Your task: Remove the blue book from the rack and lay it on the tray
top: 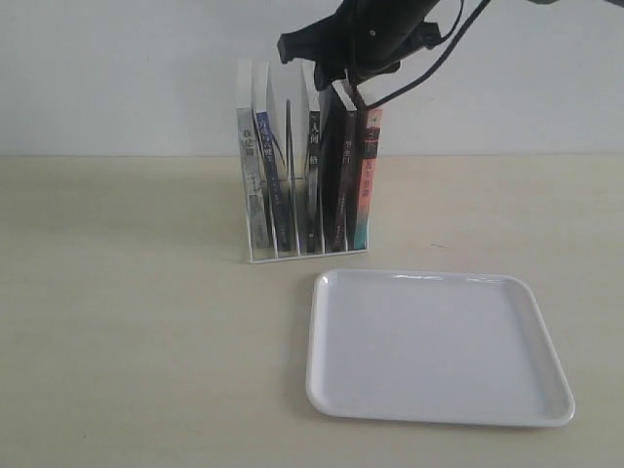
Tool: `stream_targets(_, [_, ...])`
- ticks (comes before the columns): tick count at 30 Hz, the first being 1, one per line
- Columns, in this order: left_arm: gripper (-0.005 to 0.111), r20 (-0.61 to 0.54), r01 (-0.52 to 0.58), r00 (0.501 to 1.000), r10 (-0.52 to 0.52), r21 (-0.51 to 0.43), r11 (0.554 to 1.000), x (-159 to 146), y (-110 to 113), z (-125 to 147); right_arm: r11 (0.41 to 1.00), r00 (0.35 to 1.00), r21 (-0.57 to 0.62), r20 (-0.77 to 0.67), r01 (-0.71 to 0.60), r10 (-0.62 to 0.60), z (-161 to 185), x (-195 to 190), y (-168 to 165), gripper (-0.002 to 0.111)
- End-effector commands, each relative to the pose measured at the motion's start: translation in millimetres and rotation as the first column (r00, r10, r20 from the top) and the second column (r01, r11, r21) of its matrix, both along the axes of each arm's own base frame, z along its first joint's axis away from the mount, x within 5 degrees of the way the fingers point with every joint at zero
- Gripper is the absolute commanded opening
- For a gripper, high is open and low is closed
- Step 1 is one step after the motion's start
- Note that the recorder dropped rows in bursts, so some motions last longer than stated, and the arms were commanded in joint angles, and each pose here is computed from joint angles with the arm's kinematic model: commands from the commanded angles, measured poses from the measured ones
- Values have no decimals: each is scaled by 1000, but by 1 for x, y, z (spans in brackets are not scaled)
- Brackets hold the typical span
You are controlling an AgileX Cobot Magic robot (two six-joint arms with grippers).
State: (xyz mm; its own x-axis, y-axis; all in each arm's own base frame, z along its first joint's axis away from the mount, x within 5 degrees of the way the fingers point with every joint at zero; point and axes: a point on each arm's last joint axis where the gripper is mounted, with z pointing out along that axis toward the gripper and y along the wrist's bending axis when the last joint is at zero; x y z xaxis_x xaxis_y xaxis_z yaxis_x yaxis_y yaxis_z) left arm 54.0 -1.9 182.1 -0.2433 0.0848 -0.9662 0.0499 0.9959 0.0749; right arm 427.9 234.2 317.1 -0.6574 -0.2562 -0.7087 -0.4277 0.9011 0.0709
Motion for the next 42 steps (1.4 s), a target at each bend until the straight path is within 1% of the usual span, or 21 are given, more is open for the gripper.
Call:
stream_targets(1, [5,22,-1,1000,1,1,1000,0,0,3,999,998,35,55,-9,7,39,-17,-7,43])
stream_targets(3, [5,22,-1,1000,1,1,1000,0,0,3,1000,999,26,49,-8,7,45,-21,-10,43])
stream_targets(5, [5,22,-1,1000,1,1,1000,0,0,3,1000,999,-30,43,5,-4,46,-23,-16,43])
stream_targets(11, [5,22,-1,1000,1,1,1000,0,0,3,986,994,-131,-22,104,-108,39,-25,-29,43])
stream_targets(16, [5,22,-1,1000,1,1,1000,0,0,3,973,989,-180,1,144,-146,39,-23,-34,43])
stream_targets(21, [5,22,-1,1000,1,1,1000,0,0,3,973,988,-172,19,153,-152,35,-18,-33,43])
stream_targets(27, [5,22,-1,1000,1,1,1000,0,0,3,975,990,-172,6,141,-142,18,-9,-27,43])
stream_targets(33, [5,22,-1,1000,1,1,1000,0,0,3,986,992,-113,13,124,-123,20,-9,-21,43])
stream_targets(42, [5,22,-1,1000,1,1,1000,0,0,3,987,994,-120,0,107,-108,11,-5,-18,43])
